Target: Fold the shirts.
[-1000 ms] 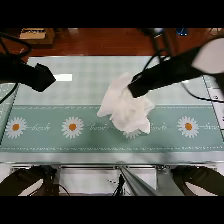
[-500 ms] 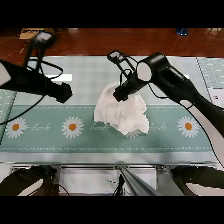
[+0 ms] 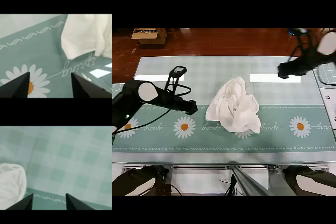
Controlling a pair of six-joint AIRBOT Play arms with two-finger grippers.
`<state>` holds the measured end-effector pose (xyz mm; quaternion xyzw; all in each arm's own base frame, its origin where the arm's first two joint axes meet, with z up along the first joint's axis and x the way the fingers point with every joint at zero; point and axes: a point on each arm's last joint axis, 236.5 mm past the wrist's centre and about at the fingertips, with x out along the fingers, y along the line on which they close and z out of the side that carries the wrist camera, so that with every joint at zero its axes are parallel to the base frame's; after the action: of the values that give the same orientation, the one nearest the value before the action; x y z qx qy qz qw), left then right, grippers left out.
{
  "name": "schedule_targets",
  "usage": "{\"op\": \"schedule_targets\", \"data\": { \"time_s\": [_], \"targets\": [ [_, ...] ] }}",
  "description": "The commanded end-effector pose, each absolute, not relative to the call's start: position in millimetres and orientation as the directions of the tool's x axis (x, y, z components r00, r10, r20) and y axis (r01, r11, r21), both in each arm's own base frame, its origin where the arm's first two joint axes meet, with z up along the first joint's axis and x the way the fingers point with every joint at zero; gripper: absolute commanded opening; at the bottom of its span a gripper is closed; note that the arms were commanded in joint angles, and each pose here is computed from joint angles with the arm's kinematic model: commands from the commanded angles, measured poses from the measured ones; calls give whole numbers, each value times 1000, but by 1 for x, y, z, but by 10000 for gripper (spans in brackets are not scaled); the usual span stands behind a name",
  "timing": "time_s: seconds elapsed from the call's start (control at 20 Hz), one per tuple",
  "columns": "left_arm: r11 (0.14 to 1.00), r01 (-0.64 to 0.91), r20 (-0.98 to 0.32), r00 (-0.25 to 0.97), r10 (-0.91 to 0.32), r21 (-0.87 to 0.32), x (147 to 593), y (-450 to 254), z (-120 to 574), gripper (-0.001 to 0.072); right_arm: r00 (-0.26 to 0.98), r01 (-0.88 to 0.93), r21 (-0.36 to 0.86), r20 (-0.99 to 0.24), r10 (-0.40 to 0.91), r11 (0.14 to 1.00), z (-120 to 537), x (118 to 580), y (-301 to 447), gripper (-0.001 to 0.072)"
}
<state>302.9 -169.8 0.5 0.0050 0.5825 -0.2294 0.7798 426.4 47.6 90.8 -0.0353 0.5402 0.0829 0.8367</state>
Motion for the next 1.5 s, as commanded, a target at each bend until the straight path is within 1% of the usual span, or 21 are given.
{"op": "schedule_targets", "data": {
  "time_s": [0.0, 0.1, 0.2, 0.3, 0.4, 0.5, 0.6, 0.65, 0.7, 0.75, 0.85, 0.9, 0.95, 1.05, 1.2, 1.25, 1.35, 1.45],
  "targets": [
    [818, 305, -826, 144, -545, -487, 307, -196, -17, 578, 363, -26, 225, -906, 218, 974, 89, 409, -9, 496],
    [771, 234, -777, 89, -624, -592, 310, -201, -29, 580, 371, 34, 320, -884, 285, 947, 85, 405, -25, 496],
    [731, 166, -742, -8, -670, -662, 301, -209, -49, 587, 365, 66, 375, -872, 327, 925, 76, 398, -34, 495],
    [683, 135, -695, -84, -714, -718, 292, -222, -62, 586, 340, 81, 390, -876, 342, 917, 63, 390, -38, 495],
    [645, 93, -652, -112, -750, -758, 290, -236, -70, 586, 308, 78, 395, -883, 354, 916, 50, 382, -35, 495],
    [635, 51, -635, -128, -762, -771, 289, -243, -80, 584, 287, 89, 412, -882, 373, 907, 39, 377, -30, 495],
    [621, 18, -617, -145, -774, -784, 286, -251, -86, 567, 272, 97, 419, -884, 381, 903, 30, 373, -27, 495],
    [621, 12, -615, -155, -773, -784, 283, -253, -89, 382, 264, 102, 422, -885, 384, 901, 27, 371, -27, 495],
    [623, 1, -615, -160, -772, -782, 282, -254, -91, 135, 257, 104, 423, -886, 387, 900, 24, 368, -26, 495],
    [622, -3, -614, -165, -772, -783, 281, -254, -91, 20, 248, 104, 424, -887, 390, 899, 20, 366, -25, 496],
    [617, -5, -607, -172, -776, -787, 280, -253, -89, 18, 223, 118, 442, -885, 410, 889, 8, 358, -20, 495],
    [615, -4, -605, -172, -777, -789, 280, -252, -88, 18, 216, 134, 470, -873, 437, 872, 0, 355, -12, 495],
    [614, -4, -604, -168, -779, -790, 281, -251, -87, 18, 214, 152, 514, -851, 479, 845, -9, 351, -1, 495],
    [609, -4, -601, -164, -783, -793, 283, -249, -84, 19, 247, 202, 599, -796, 552, 775, -26, 350, 20, 495],
    [606, -1, -598, -157, -786, -796, 285, -246, -81, 18, 319, 264, 689, -723, 613, 675, -43, 353, 42, 494],
    [605, 8, -599, -155, -786, -796, 286, -246, -81, 18, 315, 268, 687, -725, 612, 676, -49, 351, 48, 494],
    [605, 9, -599, -155, -786, -796, 286, -246, -80, 19, 284, 221, 661, -747, 601, 717, -60, 350, 72, 494],
    [601, 28, -598, -155, -787, -799, 285, -246, -80, 19, 289, 184, 637, -763, 578, 748, -68, 358, 95, 493]
  ]
}}
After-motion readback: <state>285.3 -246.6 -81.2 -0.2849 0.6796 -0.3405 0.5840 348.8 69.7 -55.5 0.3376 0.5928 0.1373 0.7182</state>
